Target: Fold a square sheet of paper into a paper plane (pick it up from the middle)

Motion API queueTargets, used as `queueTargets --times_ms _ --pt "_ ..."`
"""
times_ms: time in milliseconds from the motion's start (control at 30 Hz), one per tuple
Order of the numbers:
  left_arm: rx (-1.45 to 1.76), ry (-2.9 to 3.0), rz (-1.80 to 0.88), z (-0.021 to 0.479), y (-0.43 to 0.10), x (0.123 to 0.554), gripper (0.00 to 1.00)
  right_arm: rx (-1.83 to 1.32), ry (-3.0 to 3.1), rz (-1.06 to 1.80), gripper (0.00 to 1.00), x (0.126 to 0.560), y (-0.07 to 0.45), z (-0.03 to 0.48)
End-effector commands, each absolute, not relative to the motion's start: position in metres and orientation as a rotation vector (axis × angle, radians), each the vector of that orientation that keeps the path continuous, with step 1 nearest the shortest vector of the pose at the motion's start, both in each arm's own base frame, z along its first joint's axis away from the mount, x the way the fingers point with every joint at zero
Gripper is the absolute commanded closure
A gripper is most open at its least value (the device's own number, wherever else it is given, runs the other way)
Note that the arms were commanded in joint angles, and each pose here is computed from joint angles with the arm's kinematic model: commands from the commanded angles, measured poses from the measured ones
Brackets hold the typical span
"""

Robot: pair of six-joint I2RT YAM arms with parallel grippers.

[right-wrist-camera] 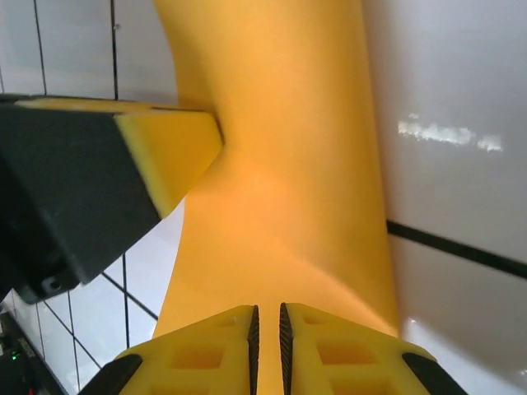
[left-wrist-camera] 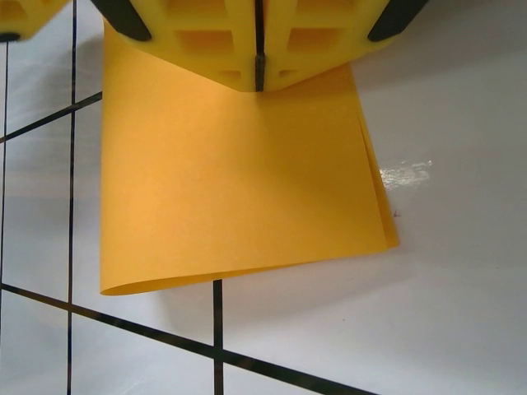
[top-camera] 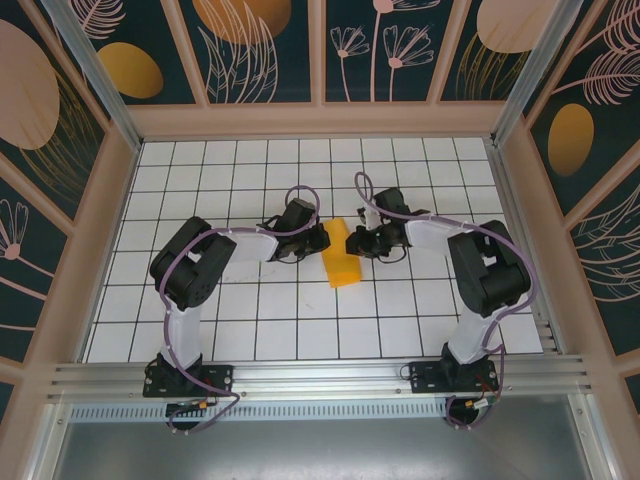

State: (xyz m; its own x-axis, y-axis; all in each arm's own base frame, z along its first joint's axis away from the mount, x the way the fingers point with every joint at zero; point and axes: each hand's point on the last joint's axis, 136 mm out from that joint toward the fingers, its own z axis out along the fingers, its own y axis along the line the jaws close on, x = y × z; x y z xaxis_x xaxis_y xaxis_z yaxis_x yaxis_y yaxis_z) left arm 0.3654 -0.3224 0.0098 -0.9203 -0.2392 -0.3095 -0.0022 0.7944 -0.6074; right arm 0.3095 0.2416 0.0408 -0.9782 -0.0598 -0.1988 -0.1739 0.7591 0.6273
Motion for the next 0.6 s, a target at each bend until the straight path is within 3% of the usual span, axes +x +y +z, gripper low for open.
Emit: queueTargets --times_ms 0,233,433,567 --pt "-0.291 2.889 -0.516 -0.086 -0.267 0.315 0.91 -0.13 2.876 1.012 0.85 0.286 0.229 0.023" --pt "-0.295 2.888 -0.509 -0.086 -0.266 0.315 0.91 -0.044 2.967 0.884 0.85 0.269 0.202 -0.009" --pt "-0.297 2.885 -0.513 -0.085 -0.266 0.316 0.91 -0.106 2.837 1.007 0.85 0.281 0.218 0.035" --pt "-0.297 2.885 -0.511 -0.085 -0.267 0.315 0.91 -0.087 2.891 1.007 0.85 0.267 0.214 0.022"
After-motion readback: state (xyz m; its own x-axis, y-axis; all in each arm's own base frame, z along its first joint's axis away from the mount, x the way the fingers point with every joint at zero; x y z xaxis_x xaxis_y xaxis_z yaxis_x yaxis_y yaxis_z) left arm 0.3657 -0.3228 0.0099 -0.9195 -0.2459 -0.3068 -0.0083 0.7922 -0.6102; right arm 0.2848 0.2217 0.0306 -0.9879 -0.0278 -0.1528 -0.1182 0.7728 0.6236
